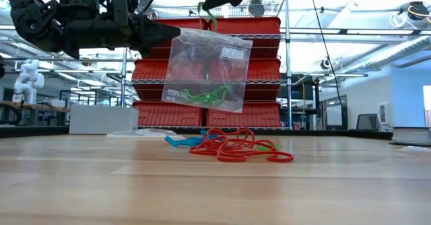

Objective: Sort rubber bands
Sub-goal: Put the green rubber band into the top right transparent zip lock bag

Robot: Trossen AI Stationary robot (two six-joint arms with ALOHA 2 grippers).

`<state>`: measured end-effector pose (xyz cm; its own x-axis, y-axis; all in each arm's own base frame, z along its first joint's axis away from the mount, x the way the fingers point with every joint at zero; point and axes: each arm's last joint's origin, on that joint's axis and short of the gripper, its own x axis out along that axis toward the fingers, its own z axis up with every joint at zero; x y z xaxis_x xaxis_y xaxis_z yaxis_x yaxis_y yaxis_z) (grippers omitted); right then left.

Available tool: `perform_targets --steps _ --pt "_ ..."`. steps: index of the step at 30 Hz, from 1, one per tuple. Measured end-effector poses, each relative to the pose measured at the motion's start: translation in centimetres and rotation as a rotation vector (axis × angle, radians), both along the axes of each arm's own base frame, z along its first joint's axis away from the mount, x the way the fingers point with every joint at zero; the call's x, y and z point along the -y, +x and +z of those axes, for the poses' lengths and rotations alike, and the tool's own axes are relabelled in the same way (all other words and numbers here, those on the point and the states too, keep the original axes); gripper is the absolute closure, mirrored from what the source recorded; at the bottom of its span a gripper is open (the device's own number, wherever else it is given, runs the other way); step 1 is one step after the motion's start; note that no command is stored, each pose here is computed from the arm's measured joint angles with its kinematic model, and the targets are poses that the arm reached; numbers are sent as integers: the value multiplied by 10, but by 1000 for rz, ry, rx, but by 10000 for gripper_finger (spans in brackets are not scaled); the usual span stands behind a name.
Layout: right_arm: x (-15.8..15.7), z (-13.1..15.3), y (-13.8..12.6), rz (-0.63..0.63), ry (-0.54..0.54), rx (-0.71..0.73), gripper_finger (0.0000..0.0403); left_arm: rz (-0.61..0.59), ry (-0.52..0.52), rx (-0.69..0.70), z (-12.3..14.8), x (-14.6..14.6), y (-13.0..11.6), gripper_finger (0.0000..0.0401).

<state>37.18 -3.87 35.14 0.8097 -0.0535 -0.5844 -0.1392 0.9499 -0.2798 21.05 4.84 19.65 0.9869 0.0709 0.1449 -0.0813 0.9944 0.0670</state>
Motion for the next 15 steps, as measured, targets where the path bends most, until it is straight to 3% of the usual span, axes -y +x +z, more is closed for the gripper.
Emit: perform_targets --steps 15 --pt "-9 0 1 27 -2 1 403 0 0 -1 0 0 0 401"
